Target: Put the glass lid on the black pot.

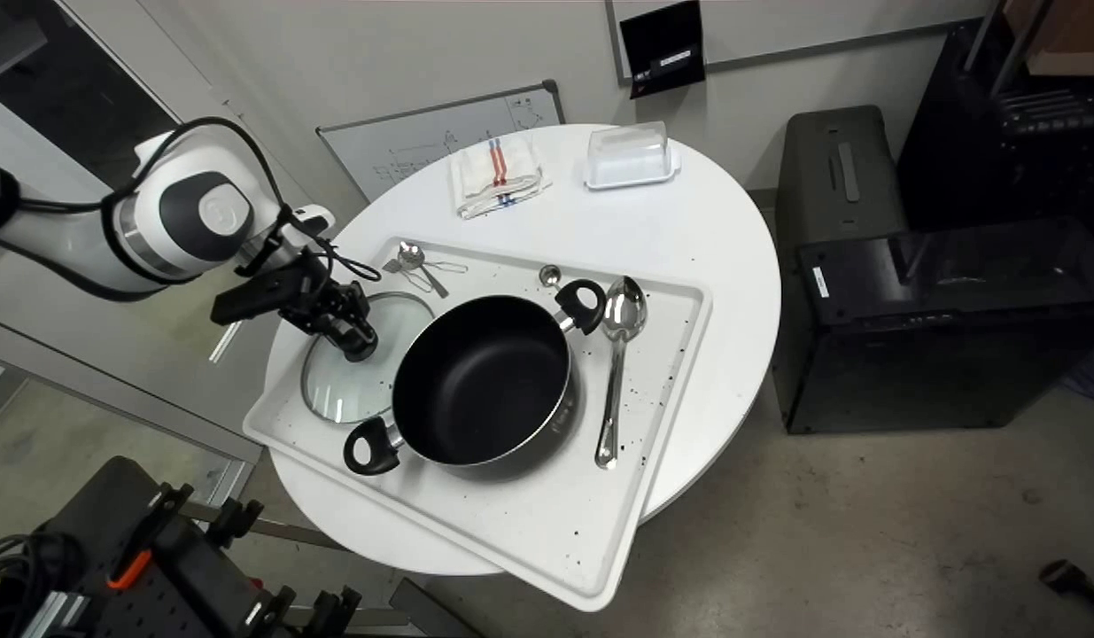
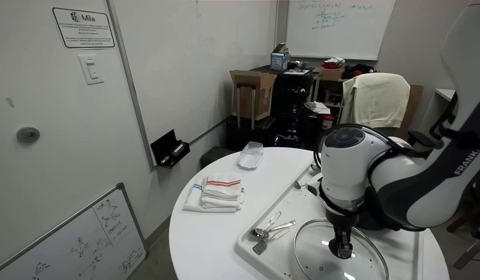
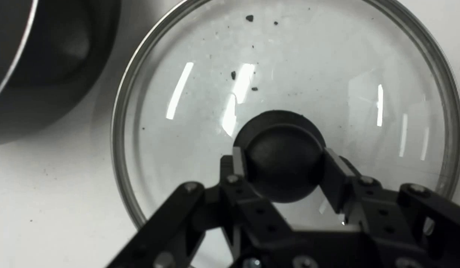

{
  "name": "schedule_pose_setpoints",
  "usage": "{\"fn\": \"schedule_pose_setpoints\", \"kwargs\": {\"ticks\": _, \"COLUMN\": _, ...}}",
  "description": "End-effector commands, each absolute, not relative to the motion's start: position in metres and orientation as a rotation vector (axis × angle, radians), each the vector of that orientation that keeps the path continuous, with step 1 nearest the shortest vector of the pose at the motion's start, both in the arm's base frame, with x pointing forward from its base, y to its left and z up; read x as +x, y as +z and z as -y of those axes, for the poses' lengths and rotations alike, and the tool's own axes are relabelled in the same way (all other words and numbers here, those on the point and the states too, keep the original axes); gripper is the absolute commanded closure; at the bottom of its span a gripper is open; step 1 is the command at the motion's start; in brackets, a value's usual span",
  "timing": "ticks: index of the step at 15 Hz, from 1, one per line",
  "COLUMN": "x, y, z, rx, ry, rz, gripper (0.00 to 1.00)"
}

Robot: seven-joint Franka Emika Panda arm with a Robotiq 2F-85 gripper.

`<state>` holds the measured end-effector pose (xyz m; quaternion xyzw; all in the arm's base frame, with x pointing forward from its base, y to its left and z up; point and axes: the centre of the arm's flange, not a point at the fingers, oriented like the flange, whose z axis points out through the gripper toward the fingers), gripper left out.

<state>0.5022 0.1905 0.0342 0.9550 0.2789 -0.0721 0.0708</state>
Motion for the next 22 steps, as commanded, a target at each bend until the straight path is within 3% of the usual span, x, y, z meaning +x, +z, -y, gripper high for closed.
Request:
{"fn": "schedule_pose_setpoints", "kwargs": {"ticks": 1, "x": 0.492, "y": 0.078, "z": -0.191, "rx": 2.885, "ry": -0.163, "rz": -0.861, "gripper": 0.75}}
{"fn": "schedule_pose_setpoints", "kwargs": {"ticks": 12, "x": 0.48, "y": 0.139, "z": -0.189, "rx": 2.884, "ry": -0.116, "rz": -0.861, "gripper": 0.75}}
{"fn": "schedule_pose_setpoints", "kwargs": {"ticks": 22, "x": 0.479, "y": 0.163, "z": -0.122, "rx": 2.924, "ry": -0.138, "rz": -0.67, "gripper": 0.75}}
